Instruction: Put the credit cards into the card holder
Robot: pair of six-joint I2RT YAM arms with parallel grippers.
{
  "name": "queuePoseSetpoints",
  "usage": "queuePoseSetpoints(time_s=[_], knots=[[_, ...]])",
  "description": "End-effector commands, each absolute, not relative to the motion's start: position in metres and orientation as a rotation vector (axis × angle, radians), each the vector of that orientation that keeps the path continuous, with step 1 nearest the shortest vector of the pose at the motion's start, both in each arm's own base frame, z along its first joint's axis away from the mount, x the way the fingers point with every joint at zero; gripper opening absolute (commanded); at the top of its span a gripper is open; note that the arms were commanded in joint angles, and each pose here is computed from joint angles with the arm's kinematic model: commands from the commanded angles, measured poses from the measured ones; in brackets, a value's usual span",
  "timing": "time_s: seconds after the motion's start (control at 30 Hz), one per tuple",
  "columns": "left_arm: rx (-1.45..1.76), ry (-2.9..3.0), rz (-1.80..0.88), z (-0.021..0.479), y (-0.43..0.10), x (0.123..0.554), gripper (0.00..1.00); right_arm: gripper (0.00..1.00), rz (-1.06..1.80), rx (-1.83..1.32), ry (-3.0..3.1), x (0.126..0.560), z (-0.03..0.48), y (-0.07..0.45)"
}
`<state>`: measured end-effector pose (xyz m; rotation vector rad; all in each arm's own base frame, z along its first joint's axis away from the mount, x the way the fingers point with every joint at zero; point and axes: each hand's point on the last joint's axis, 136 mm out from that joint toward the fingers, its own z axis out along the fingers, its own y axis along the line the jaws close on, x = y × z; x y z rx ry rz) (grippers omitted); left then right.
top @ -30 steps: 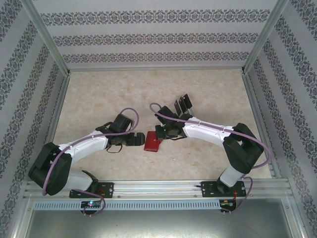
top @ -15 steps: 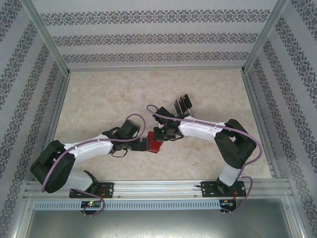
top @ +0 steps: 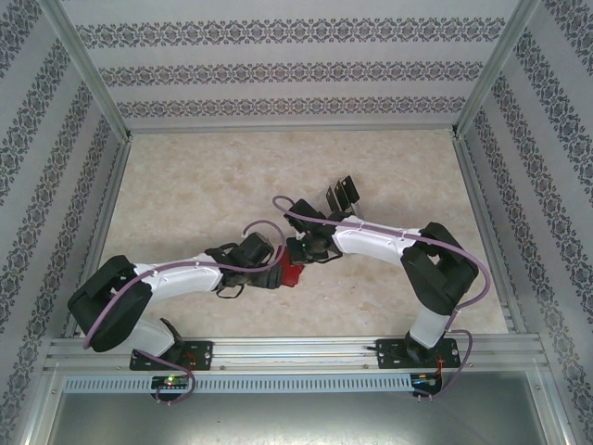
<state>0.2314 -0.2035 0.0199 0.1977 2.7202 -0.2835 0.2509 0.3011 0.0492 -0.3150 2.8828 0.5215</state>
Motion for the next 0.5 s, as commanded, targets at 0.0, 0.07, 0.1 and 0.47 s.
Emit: queuePoseSetpoints(time_s=[0.0,0.07,0.1,0.47], knots=[[0.218,2.792,-0.21,0.0,-0.195,0.218,0.95,0.0,0.428,-0.336,2.881,0.252,0.046,0.301],[0.213,2.794,-0.214,-0.001,-0.195,0.217,0.95,0.0,0.422,-0.335,2.879,0.252,0.044,0.303],[0.21,2.797,-0.213,-0.001,-0.194,0.216,0.95,0.0,0.418,-0.336,2.882,0.252,0.043,0.304],[0.206,2.782,-0.235,0.003,-0.197,0.218,0.94,0.15,0.337,-0.381,2.861,0.253,0.066,0.294]])
